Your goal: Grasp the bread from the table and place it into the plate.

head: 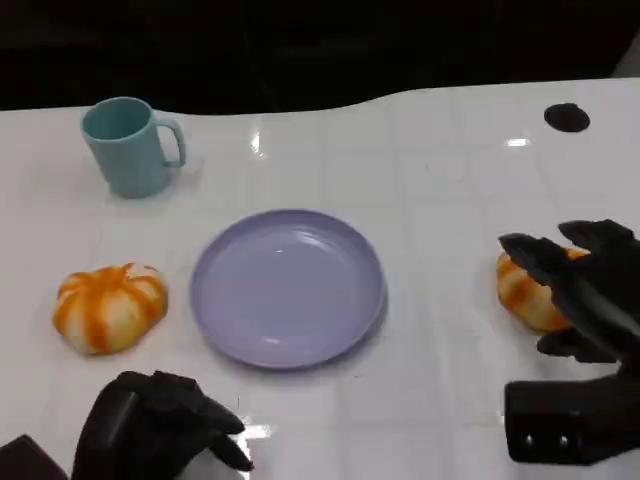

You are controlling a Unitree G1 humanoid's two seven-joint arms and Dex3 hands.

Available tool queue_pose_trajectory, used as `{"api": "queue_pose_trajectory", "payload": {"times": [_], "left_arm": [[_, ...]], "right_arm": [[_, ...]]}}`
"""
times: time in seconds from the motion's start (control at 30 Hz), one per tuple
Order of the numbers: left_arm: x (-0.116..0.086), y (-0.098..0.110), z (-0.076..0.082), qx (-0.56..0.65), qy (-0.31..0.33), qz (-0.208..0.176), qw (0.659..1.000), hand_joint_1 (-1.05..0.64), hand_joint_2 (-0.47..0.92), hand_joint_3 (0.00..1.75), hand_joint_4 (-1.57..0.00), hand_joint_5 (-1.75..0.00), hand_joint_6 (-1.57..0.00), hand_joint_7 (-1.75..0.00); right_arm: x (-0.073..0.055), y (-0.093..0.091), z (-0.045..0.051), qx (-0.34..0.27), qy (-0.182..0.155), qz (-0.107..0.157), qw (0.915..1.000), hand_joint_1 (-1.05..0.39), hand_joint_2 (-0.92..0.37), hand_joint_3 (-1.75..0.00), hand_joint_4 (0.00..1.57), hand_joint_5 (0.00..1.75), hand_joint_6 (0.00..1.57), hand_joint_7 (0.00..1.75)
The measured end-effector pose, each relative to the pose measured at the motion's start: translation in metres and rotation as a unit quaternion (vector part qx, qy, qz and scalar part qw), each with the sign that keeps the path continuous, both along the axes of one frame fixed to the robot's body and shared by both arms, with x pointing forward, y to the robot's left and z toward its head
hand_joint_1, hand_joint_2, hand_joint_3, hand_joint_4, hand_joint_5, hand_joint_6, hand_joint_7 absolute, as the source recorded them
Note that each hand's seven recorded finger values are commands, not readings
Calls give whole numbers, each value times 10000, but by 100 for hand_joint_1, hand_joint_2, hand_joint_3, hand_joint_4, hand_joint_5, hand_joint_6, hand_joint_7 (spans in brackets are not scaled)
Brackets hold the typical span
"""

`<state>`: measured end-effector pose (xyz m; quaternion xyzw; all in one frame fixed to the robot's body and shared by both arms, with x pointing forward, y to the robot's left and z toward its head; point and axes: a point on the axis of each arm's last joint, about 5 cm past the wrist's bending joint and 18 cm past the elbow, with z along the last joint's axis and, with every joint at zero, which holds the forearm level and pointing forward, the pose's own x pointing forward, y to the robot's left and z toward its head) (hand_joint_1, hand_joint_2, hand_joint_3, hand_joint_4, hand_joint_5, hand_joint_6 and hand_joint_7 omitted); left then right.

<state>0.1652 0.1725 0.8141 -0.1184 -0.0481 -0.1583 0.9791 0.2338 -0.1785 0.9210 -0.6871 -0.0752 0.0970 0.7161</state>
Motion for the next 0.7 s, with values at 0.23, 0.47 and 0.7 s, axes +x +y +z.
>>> {"api": "queue_pose_trajectory", "payload": {"times": [0.23,0.47,0.7], "left_arm": [[-6,3,-2,-2,10,4,10000,-105,90,0,-155,-46,-157,-24],[-5,6,9,2,-13,4,10000,-105,90,0,-156,-46,-157,-25],[-18,9,8,-4,18,2,10000,-105,90,0,-156,-46,-157,-25]], "right_arm": [[180,36,-119,-137,111,-61,9998,-44,-77,0,29,18,38,2],[260,32,-208,-216,367,-288,9987,-46,-78,0,26,12,35,0],[294,26,-268,-224,625,-411,9969,-53,-80,-1,29,9,37,1]]}}
